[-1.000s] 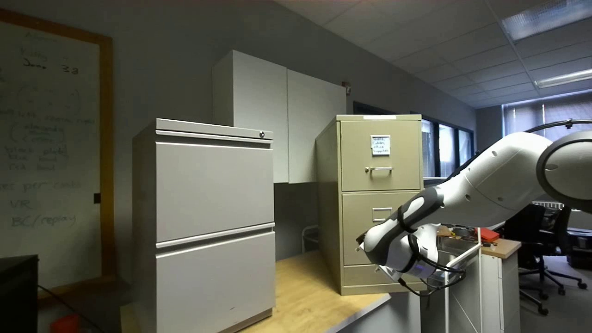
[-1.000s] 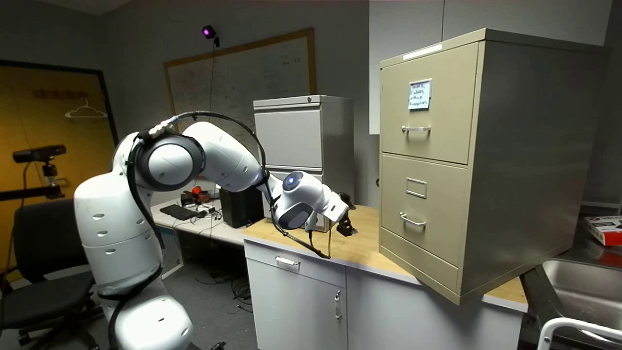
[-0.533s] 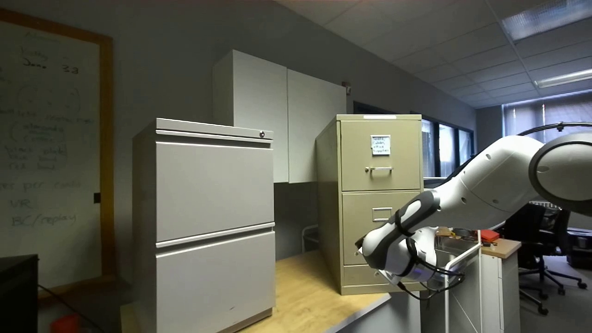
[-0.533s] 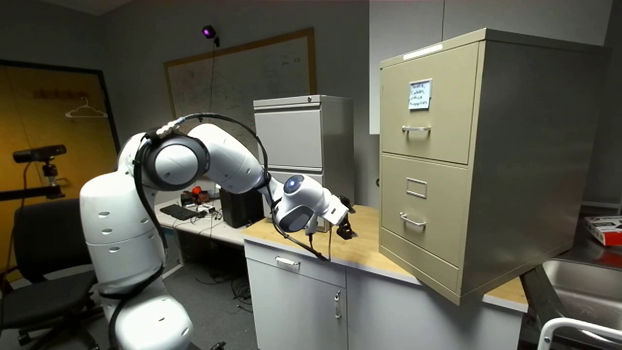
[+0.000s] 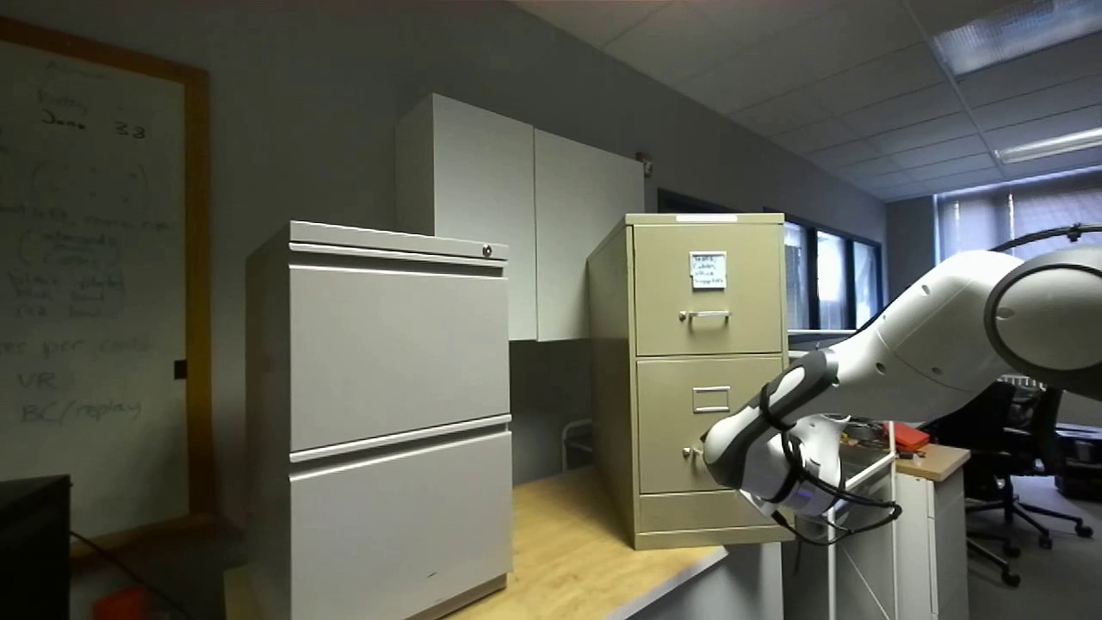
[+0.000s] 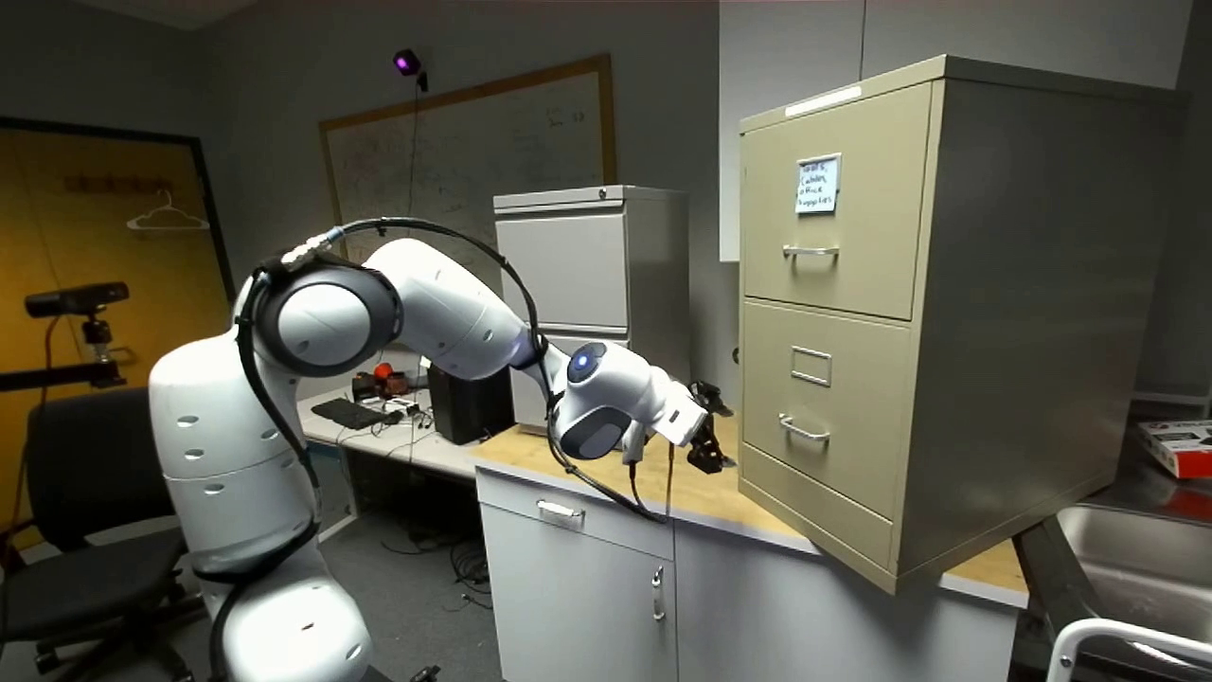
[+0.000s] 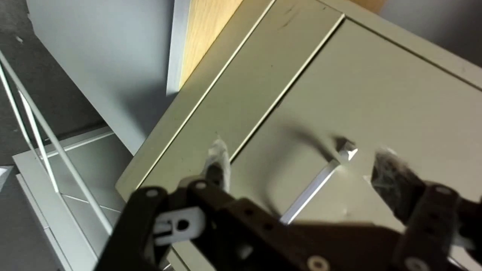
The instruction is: Open the bottom drawer of the left cabinet
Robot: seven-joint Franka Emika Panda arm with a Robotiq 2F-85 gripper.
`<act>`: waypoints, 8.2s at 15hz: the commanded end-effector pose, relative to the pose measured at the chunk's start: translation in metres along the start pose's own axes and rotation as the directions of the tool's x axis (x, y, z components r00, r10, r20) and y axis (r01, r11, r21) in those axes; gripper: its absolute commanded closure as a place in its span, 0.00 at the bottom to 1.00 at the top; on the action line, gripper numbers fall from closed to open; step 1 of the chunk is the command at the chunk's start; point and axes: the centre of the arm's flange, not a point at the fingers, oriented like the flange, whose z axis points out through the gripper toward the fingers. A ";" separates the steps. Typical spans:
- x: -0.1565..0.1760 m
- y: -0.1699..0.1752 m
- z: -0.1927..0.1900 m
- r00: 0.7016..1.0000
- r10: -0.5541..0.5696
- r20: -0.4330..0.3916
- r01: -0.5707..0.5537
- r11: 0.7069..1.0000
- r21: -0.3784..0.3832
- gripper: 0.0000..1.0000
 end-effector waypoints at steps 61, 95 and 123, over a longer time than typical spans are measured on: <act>0.090 0.022 0.154 0.984 0.121 0.131 -0.145 0.971 0.191 0.84; -0.049 0.081 -0.039 0.953 0.302 0.042 -0.295 0.948 -0.120 0.99; -0.066 0.075 -0.088 0.946 0.324 0.001 -0.319 0.932 -0.170 0.70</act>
